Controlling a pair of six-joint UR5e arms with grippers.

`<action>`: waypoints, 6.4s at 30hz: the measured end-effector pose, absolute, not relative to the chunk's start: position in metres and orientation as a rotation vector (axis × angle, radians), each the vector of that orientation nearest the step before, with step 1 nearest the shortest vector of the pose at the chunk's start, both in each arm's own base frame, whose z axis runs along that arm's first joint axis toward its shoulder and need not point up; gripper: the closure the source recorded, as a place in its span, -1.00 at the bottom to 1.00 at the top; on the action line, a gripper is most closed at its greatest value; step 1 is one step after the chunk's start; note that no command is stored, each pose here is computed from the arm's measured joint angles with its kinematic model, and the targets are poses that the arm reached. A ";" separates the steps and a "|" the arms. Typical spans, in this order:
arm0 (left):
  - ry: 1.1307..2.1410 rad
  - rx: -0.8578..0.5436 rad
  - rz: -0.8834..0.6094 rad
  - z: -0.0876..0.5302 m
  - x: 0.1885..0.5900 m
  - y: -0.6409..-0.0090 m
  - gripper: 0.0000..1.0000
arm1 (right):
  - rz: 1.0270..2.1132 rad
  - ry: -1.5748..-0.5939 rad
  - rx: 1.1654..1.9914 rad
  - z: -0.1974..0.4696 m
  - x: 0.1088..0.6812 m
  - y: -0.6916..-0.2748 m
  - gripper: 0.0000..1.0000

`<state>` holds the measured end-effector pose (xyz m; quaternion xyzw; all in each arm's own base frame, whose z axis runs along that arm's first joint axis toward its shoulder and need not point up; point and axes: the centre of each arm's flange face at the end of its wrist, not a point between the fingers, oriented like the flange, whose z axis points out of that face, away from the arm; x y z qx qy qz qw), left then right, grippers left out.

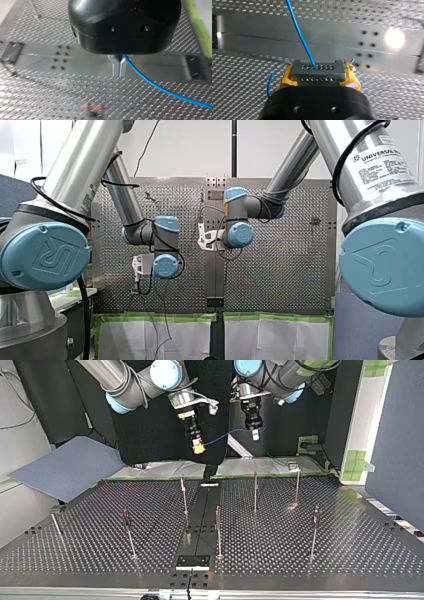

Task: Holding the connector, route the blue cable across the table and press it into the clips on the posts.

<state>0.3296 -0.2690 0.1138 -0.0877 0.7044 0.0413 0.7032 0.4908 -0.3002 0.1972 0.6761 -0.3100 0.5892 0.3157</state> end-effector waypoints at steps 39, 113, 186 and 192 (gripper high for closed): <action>1.434 -0.414 0.136 0.272 0.350 -0.239 1.00 | 1.772 -0.754 1.714 0.343 0.538 -0.303 1.00; 1.475 -0.338 0.108 0.395 0.459 -0.098 1.00 | 2.005 -0.717 1.683 0.445 0.666 -0.352 1.00; 1.503 -0.431 -0.050 0.364 0.541 -0.034 -1.00 | 1.958 -0.784 1.677 0.433 0.653 -0.387 1.00; 1.556 -0.430 -0.072 0.360 0.527 -0.042 -1.00 | 1.956 -0.787 1.676 0.433 0.653 -0.387 1.00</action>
